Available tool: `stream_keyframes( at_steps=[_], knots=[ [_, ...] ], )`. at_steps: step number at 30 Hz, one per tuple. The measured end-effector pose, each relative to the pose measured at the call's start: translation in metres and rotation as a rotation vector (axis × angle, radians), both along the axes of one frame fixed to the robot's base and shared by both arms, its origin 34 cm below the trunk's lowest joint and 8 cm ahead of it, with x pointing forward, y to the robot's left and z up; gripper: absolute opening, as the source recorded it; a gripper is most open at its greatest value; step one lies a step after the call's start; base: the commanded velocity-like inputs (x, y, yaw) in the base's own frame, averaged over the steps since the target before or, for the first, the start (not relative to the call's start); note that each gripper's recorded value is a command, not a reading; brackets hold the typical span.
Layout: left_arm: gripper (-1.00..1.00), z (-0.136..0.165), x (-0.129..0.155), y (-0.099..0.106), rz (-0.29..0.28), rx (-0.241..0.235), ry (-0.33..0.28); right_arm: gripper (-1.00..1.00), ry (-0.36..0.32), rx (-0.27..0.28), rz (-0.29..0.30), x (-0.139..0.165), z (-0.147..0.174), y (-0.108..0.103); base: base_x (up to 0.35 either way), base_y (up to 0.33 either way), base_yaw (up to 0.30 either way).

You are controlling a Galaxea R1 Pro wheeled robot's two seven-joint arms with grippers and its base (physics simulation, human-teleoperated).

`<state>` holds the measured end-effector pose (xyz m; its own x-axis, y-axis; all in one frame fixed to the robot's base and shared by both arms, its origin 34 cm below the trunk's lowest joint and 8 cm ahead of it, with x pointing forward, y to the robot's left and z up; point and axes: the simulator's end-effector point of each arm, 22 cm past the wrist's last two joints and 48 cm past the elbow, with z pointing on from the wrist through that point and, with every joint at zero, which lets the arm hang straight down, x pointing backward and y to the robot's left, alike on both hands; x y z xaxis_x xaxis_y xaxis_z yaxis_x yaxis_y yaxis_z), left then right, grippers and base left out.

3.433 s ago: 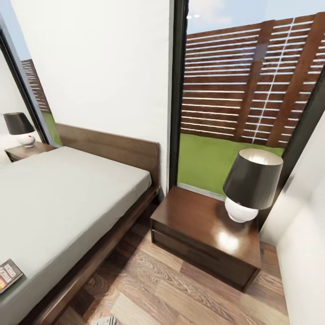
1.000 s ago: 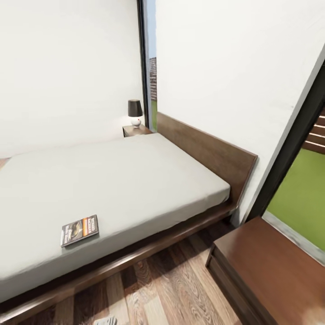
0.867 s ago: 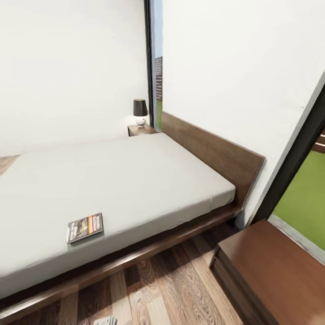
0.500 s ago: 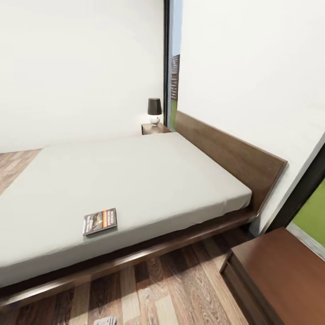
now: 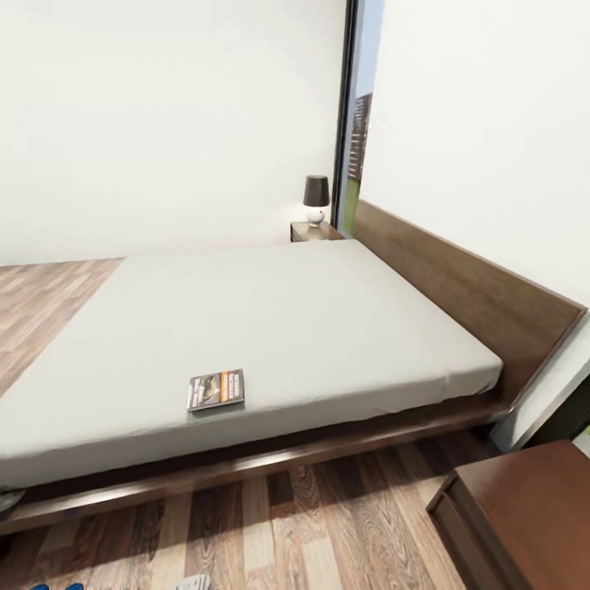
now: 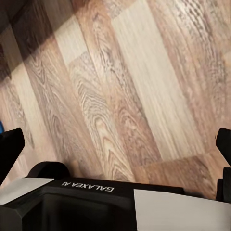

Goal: In the bedroom, move the book from the bed onto either nightstand, and place the two sandals side by side next to the bed.

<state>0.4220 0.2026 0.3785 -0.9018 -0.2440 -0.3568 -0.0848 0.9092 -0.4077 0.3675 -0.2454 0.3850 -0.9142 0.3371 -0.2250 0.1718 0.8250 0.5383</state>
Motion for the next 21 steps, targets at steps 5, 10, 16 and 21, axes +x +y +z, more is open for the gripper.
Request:
stream_keyframes(
  at_steps=[5,10,16,21],
  knots=[
    [1.00,-0.0008,-0.0011,-0.0003,0.000,0.000,0.003,1.00,0.003,0.000,0.000,-0.0010,-0.0007,-0.0001,0.000,0.000,0.271],
    [1.00,-0.0016,-0.0021,-0.0001,0.000,0.000,0.006,1.00,0.006,0.000,0.000,-0.0021,-0.0013,0.0000,0.000,0.000,0.258],
    [1.00,-0.0021,-0.0025,-0.0001,0.000,0.000,0.007,1.00,0.006,0.001,0.000,-0.0024,-0.0015,0.0002,0.001,0.000,0.131],
    [1.00,-0.0019,-0.0025,-0.0002,0.000,0.000,0.007,1.00,0.006,0.002,0.000,-0.0023,-0.0012,0.0003,0.169,0.000,0.011]
  ],
)
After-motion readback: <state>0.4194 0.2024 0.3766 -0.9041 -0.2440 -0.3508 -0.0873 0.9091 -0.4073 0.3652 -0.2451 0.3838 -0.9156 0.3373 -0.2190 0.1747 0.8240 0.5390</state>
